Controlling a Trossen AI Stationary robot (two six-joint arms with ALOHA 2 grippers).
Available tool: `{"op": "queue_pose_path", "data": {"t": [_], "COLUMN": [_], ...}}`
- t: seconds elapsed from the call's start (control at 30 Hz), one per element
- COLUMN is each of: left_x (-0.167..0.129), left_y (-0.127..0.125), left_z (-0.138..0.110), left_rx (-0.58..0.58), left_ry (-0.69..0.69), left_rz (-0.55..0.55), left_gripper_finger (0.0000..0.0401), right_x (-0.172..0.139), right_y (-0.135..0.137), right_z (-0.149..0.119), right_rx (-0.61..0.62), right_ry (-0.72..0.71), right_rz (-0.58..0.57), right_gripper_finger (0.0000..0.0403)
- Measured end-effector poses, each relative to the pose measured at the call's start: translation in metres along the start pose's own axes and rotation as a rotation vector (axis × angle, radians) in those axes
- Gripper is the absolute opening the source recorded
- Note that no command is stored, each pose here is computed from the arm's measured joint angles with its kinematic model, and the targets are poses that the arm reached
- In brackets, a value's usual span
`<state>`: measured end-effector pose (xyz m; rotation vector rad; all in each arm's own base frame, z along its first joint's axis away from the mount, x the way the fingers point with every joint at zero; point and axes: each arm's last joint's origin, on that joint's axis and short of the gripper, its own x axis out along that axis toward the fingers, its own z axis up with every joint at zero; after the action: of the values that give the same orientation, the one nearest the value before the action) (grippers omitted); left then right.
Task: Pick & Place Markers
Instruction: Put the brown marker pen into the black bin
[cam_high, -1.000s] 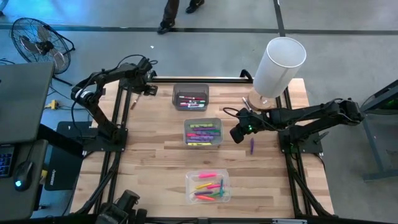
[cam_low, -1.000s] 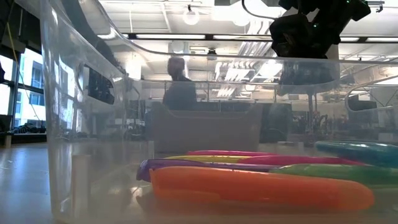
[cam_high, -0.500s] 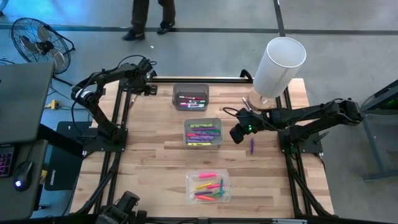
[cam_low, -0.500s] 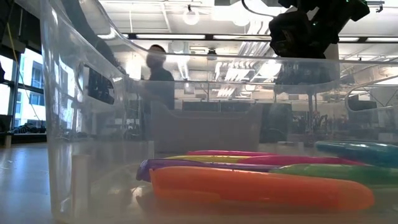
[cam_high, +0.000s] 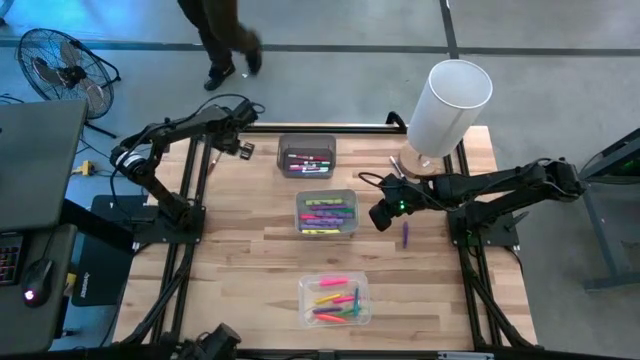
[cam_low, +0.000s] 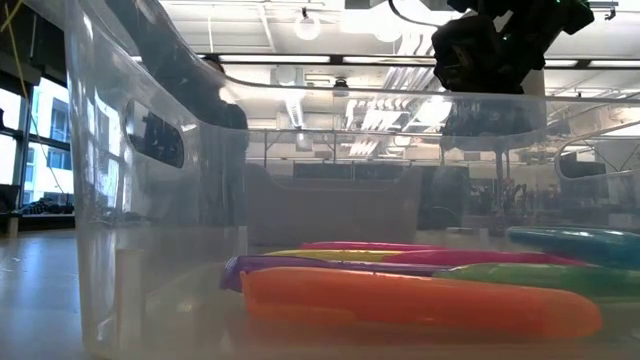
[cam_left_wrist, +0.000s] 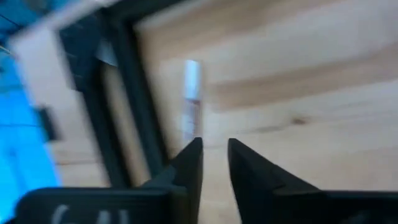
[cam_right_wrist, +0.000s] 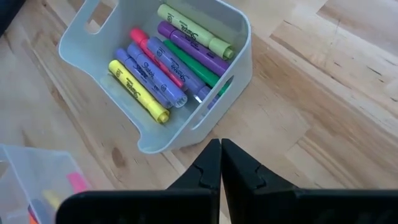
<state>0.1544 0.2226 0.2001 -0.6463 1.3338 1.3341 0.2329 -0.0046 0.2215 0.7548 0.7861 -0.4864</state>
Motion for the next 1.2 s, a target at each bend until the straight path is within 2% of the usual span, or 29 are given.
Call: {"op": "queue_pose_path", "data": {"t": [0.13, 0.2, 0.37, 0.47, 0.63, 0.8, 1.2], "left_x": [-0.002, 0.0, 0.028, 0.038, 0.061, 0.066, 0.065], "left_y": [0.002, 0.008, 0.023, 0.019, 0.012, 0.008, 0.005], "left_z": [0.011, 0.016, 0.025, 0.027, 0.027, 0.031, 0.035], "left_rx": [0.091, 0.12, 0.187, 0.216, 0.241, 0.269, 0.277], "left_ry": [-0.015, -0.002, 0.118, 0.15, 0.248, 0.253, 0.217], "left_rz": [0.069, 0.082, 0.132, 0.151, 0.121, 0.154, 0.15], "left_gripper_finger": [0.0016, 0.0006, 0.0003, 0.0004, 0.0001, 0.0001, 0.0], "right_x": [0.0, 0.0, 0.0, 0.0, 0.0, 0.0, 0.0], "right_y": [0.0, 0.0, 0.001, 0.002, 0.005, 0.006, 0.005], "right_z": [0.0, 0.0, 0.001, 0.002, 0.004, 0.005, 0.006], "right_rx": [0.01, 0.009, 0.013, 0.015, 0.018, 0.018, 0.019], "right_ry": [0.003, 0.003, -0.004, -0.018, -0.043, -0.048, -0.079], "right_rz": [0.003, 0.003, 0.011, 0.027, 0.057, 0.058, 0.036], "right_gripper_finger": [0.0001, 0.0001, 0.0002, 0.0001, 0.0001, 0.0002, 0.0001]}}
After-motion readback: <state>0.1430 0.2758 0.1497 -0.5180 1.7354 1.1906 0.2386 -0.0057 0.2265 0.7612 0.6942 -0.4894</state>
